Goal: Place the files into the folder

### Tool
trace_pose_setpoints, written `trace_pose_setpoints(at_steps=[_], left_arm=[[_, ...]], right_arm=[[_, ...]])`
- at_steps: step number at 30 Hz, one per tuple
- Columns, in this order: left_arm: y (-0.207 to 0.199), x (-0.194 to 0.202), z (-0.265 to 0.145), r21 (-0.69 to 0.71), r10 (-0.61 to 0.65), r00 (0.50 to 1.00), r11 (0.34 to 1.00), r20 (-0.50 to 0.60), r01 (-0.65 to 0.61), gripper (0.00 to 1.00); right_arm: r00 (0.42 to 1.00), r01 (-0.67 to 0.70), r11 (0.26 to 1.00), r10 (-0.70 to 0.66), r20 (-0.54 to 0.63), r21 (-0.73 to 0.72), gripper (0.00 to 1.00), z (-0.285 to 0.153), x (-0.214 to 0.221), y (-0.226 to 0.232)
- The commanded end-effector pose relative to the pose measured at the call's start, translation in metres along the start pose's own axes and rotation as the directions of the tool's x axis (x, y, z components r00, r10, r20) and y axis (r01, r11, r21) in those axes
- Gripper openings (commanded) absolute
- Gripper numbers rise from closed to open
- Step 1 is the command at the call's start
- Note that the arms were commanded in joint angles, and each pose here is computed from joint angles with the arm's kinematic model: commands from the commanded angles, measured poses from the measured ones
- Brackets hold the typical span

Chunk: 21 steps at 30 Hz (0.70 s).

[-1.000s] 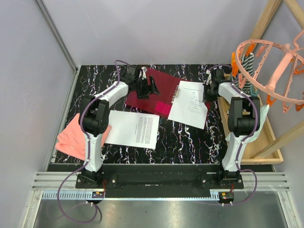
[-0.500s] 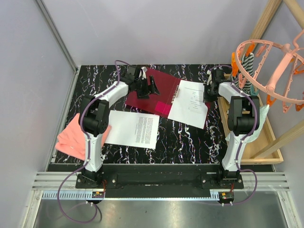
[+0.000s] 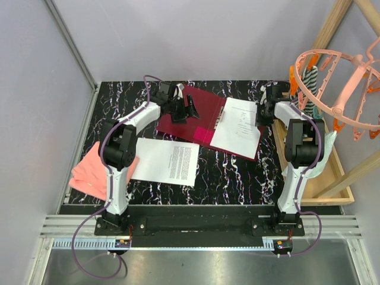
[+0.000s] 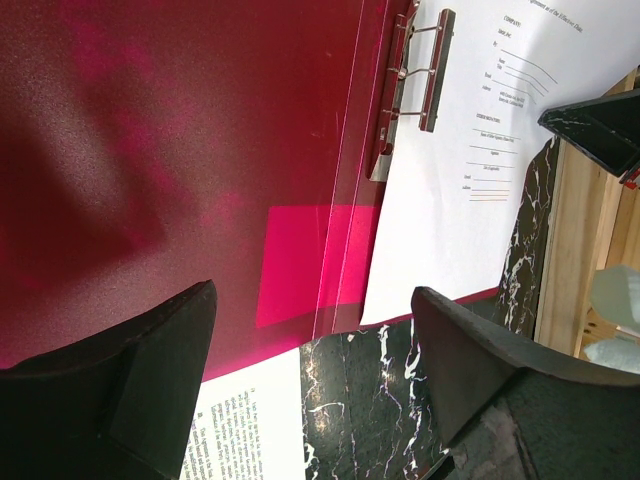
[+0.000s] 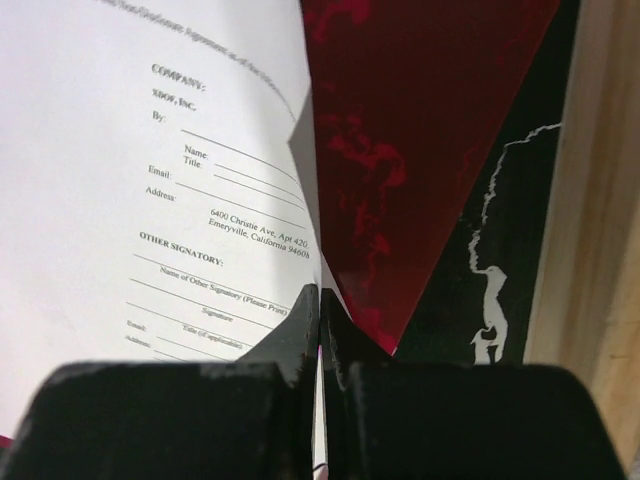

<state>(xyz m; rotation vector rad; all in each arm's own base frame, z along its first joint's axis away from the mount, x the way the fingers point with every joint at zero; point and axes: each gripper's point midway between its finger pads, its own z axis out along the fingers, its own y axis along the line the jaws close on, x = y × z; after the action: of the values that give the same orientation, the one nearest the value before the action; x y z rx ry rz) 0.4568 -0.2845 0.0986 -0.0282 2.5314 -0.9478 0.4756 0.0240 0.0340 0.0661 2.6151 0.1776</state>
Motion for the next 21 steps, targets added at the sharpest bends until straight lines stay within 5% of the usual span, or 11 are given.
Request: trace_pose_setpoints(at_steps=[1,16,21], left_arm=[[-0.025,-0.012,-0.019,0.064,0.053,0.998,0.996,0.045,-0.056,0.82],[-0.027,-0.009,-0.016,0.074,0.053,0.998,0.996,0.032,-0.055,0.82],[-0.039,0.004,-0.004,0.097,0.079,0.997,0.992,-0.002,-0.078,0.82]], right_arm=[[0.999,-0.014,1.000,0.013,0.030,0.027,0.00,-0.001,-0.015,-0.015],[0.997,0.077,0.996,-0.077,0.015,-0.043,0.01,0.002,-0.006,-0.007],[0.999,0.003,0.996,0.001,0.034,-0.094,0.42,-0.002,-0.011,0.005]])
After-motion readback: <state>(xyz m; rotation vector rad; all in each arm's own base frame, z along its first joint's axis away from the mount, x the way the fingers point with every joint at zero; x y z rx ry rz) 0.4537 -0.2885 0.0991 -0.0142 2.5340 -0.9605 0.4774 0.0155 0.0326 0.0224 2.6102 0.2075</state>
